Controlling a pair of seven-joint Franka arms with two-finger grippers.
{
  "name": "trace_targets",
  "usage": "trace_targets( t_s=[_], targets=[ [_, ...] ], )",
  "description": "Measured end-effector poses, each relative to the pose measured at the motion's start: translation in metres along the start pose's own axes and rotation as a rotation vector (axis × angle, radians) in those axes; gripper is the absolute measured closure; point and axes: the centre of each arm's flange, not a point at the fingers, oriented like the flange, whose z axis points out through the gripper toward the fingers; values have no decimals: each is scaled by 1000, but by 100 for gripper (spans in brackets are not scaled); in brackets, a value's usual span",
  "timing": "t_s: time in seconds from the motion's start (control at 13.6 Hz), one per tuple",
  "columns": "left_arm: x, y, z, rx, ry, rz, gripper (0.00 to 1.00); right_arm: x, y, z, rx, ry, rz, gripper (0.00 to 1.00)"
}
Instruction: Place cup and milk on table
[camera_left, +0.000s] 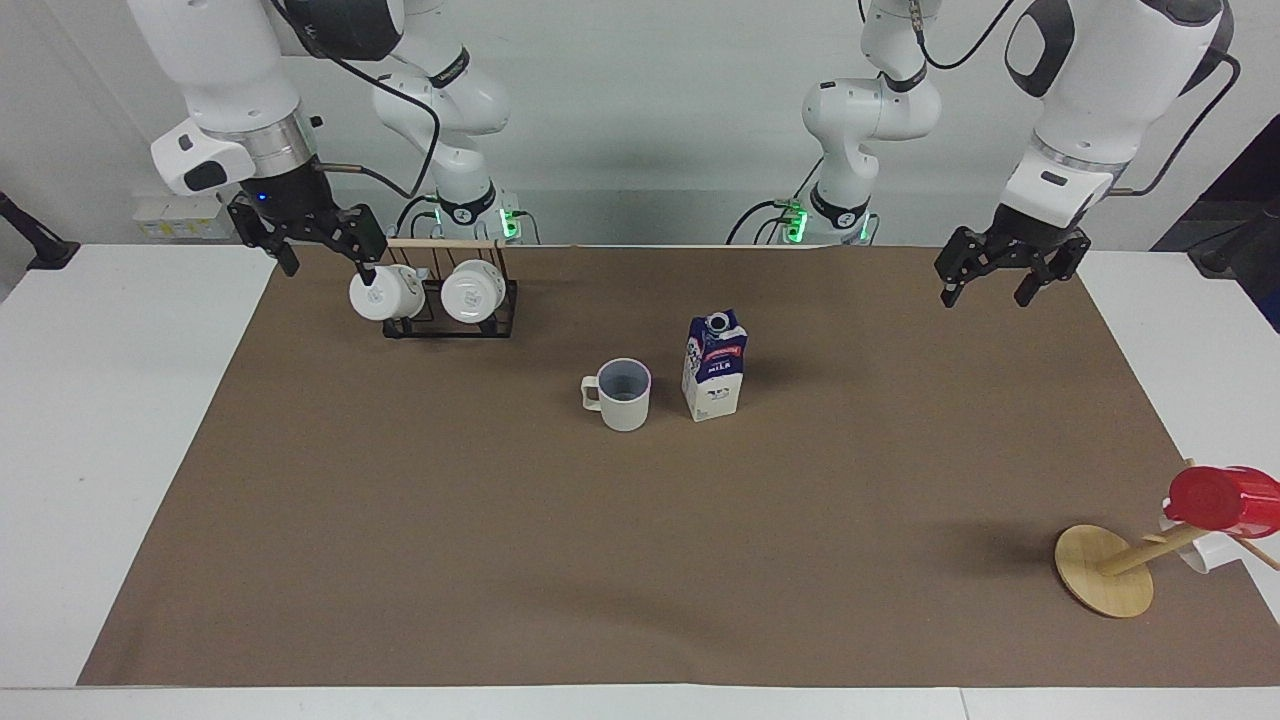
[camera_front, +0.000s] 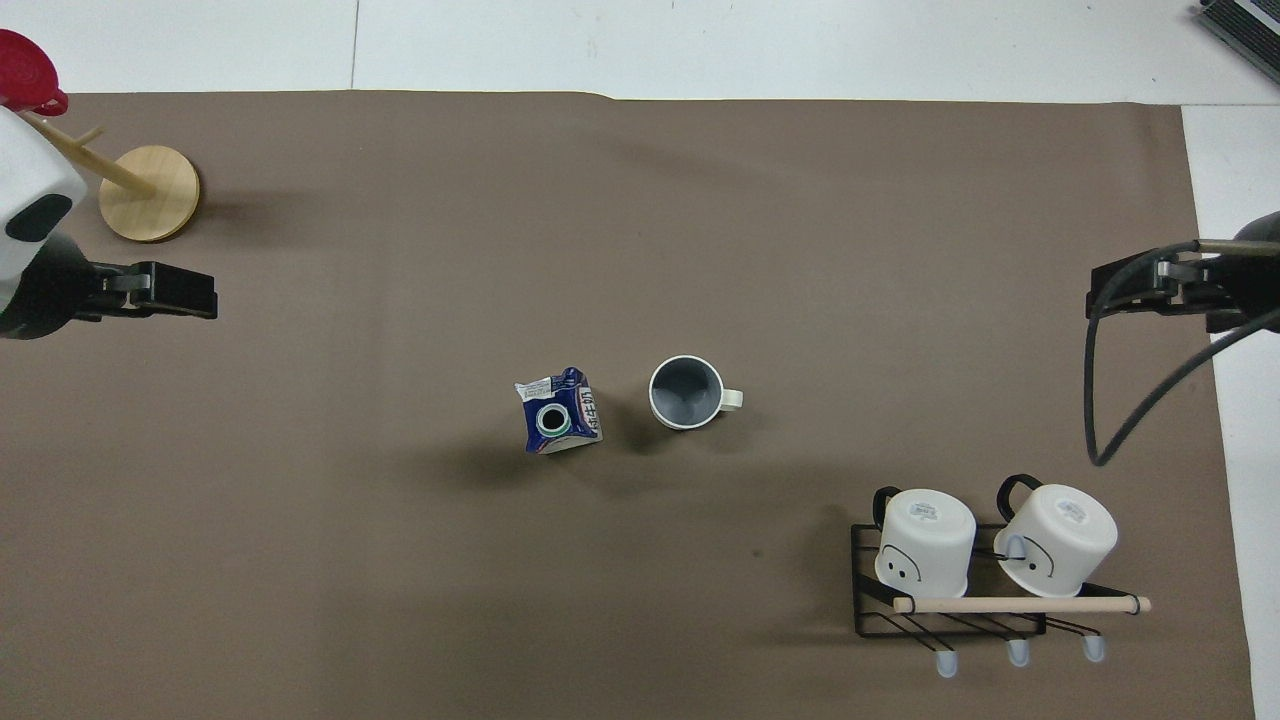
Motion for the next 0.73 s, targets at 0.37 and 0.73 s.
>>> trace_targets(
  t_s=[0.37,0.73],
  targets=[
    [-12,-9,-6,13,-67,-13,0,0,0,0,0,0,-1,0],
    [-17,-4,-8,15,-85,-3,0,0,-1,0,0,0,-1,0]
  ],
)
